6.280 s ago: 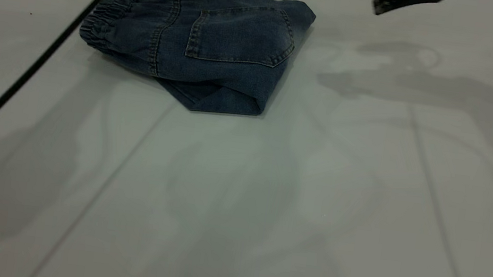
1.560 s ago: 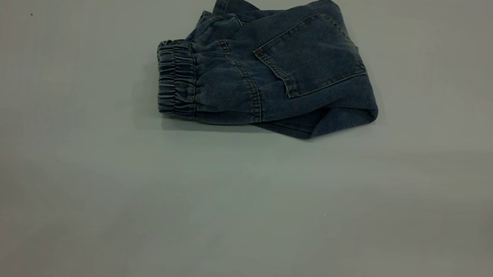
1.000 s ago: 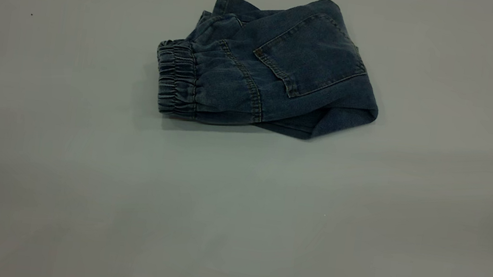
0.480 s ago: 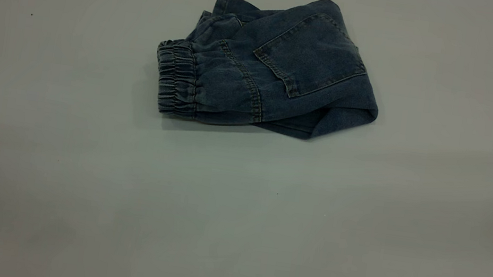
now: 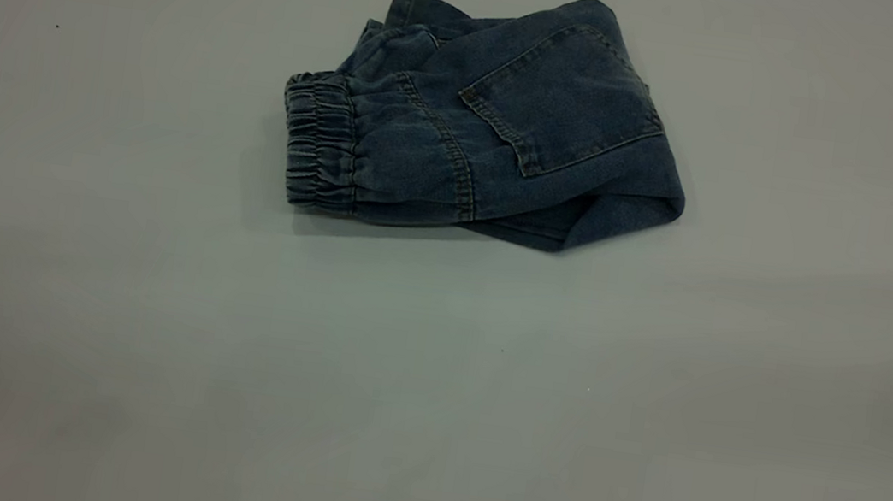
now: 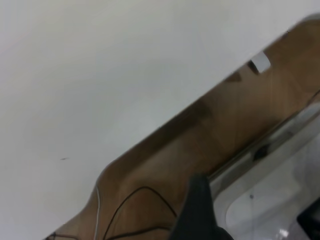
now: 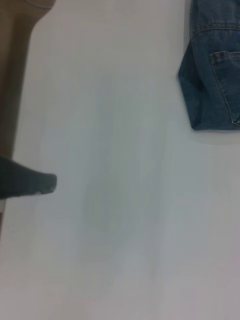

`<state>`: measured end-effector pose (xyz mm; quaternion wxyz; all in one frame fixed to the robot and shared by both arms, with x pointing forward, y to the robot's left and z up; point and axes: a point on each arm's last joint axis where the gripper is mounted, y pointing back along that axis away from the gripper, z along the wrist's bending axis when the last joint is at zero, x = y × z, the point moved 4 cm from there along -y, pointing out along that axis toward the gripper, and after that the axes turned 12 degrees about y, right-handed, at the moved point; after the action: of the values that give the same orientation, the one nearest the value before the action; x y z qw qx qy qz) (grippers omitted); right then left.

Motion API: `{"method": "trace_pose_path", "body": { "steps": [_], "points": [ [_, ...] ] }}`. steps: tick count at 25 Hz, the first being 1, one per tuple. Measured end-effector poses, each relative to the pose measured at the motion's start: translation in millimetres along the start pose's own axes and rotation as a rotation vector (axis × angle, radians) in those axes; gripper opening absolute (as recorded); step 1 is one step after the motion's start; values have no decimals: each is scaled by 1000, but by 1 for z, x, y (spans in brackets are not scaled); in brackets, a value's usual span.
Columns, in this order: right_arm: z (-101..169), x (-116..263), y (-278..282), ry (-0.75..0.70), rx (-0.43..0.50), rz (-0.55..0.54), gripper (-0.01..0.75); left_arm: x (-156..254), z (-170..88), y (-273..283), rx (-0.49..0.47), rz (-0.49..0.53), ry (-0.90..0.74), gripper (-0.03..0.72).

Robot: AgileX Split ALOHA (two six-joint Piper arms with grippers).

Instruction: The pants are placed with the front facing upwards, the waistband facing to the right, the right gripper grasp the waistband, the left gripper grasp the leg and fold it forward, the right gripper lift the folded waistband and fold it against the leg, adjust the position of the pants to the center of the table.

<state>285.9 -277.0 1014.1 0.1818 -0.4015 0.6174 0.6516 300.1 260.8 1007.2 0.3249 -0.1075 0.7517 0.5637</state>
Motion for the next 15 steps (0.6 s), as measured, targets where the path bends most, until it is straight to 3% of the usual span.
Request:
{"method": "trace_pose_path", "body": {
  "steps": [7,15],
  "points": [
    [1,1,2,3,5,-21,578,8,22,24,-263,-240,295,557],
    [5,9,19,28,42,-162,578,22,15,42,-310,-415,301,557]
  ]
}}
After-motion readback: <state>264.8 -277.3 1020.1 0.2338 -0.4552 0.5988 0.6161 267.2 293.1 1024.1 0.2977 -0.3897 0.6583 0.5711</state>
